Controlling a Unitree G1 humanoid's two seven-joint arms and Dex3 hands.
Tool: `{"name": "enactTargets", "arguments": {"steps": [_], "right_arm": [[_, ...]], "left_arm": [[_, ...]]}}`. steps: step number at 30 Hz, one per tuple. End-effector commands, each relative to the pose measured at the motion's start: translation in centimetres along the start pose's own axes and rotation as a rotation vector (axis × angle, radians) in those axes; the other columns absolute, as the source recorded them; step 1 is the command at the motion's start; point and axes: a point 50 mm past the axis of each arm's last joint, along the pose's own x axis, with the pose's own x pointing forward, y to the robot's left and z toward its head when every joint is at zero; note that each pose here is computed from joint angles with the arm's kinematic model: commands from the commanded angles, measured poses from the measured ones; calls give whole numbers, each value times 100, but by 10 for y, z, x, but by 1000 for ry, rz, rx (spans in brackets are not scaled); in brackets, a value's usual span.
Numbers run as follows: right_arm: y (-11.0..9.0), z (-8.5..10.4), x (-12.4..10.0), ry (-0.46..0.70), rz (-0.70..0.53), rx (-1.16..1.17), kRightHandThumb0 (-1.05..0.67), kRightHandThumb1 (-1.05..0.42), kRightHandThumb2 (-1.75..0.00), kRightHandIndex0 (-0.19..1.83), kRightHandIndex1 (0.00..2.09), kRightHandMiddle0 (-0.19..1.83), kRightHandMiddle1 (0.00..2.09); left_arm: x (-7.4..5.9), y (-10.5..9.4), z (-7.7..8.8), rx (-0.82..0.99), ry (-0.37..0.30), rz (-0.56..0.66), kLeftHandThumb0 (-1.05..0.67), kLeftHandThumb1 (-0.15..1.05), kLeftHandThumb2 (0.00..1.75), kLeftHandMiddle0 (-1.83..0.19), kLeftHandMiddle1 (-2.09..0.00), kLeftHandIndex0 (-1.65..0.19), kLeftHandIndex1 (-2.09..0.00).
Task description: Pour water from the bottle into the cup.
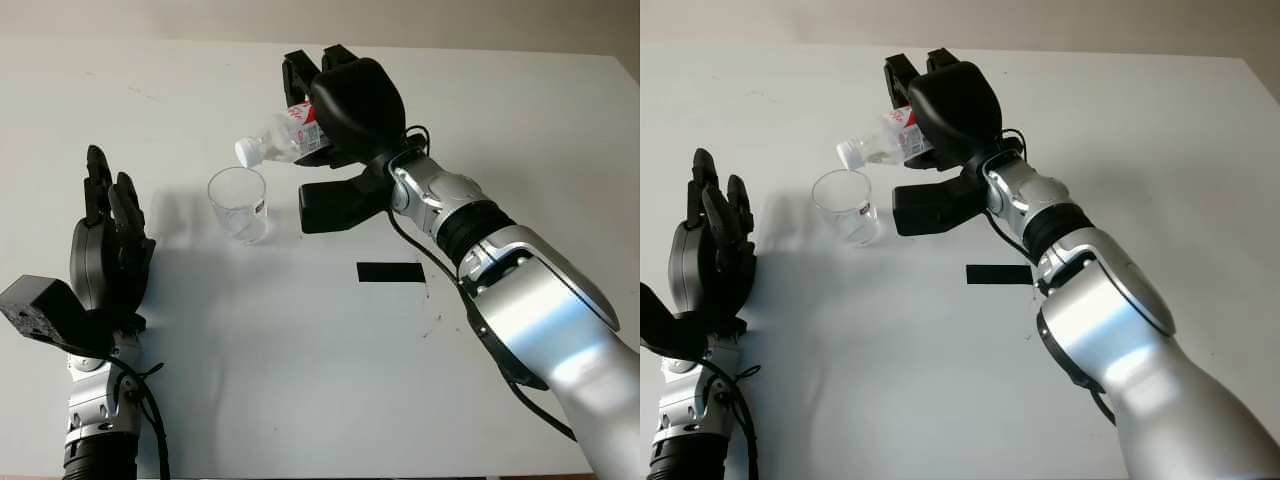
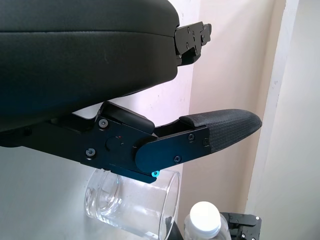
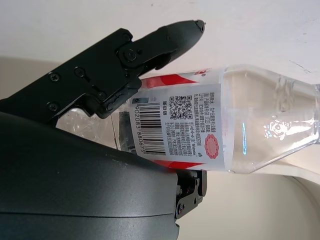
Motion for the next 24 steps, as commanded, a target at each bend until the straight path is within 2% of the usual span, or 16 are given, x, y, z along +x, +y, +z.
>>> {"name": "enactTargets", "arguments": {"steps": [1, 3, 5, 9, 11, 24], "right_arm": [[-14, -3, 9, -23, -57, -47, -25, -101, -13, 99, 209, 36, 203], [-15, -2, 9, -40, -71, -76, -27, -101, -9, 99, 209, 36, 193], [-15, 0, 9, -55, -86, -100, -29, -102, -8, 102, 209, 40, 206], [-15, 2, 9, -72, -98, -121, -28, -103, -6, 108, 209, 59, 209], [-15, 2, 9, -80, -99, -133, -30, -103, -6, 109, 209, 53, 209], [-15, 6, 9, -136, -132, -208, -31, -101, -5, 113, 209, 67, 209]], "left_arm": [[-4, -1, -5, -3, 19, 2, -80, 105, 69, 19, -4, 19, -1], [-4, -1, -5, -2, 19, 2, -80, 105, 69, 19, -5, 19, -1], [-4, -1, -5, -2, 17, 1, -80, 105, 69, 19, -5, 19, -2], [-4, -1, -5, -5, 18, 1, -80, 105, 69, 19, -4, 19, 0], [-4, -1, -5, -8, 18, 3, -80, 105, 69, 19, -3, 19, 0], [-4, 0, -6, -8, 21, 1, -80, 105, 68, 19, -4, 19, -1]]}}
